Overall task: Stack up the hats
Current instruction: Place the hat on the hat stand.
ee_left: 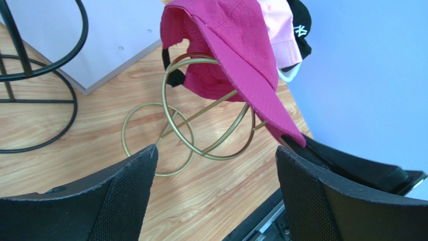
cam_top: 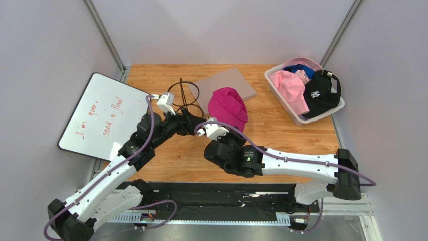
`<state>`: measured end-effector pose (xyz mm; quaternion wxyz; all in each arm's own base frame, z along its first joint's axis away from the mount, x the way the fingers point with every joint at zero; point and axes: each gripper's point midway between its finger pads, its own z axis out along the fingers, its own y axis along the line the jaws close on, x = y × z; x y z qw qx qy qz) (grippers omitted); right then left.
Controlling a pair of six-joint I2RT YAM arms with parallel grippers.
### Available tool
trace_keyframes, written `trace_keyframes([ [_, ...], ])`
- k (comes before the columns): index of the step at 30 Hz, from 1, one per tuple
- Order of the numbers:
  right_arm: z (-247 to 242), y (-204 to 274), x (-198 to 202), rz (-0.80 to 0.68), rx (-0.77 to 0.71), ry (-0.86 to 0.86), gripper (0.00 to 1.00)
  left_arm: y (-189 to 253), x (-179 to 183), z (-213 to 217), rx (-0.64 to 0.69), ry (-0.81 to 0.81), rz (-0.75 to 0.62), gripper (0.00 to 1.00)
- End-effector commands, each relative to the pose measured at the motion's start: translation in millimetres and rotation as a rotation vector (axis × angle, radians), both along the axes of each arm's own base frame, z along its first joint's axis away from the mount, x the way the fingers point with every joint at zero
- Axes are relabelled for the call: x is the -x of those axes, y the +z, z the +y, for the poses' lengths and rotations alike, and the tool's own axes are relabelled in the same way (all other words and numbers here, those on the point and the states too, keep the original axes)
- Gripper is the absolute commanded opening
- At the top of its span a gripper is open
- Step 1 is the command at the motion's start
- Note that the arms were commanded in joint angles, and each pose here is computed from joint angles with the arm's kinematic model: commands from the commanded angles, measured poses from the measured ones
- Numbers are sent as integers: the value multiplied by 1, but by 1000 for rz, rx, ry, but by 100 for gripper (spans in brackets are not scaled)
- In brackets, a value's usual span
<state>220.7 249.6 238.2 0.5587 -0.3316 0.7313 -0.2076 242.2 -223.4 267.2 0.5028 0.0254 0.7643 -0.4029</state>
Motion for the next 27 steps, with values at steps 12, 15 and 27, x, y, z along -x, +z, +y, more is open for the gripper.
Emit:
trace_keyframes([
  [12,20,-32,11,83,-5,74,0,28,-15,-33,234,-44,20,96],
  [15,22,-32,13,83,-11,81,0,25,-19,-38,235,-49,30,96],
  [27,24,-36,13,76,6,78,0,17,-29,-59,285,-97,80,73],
])
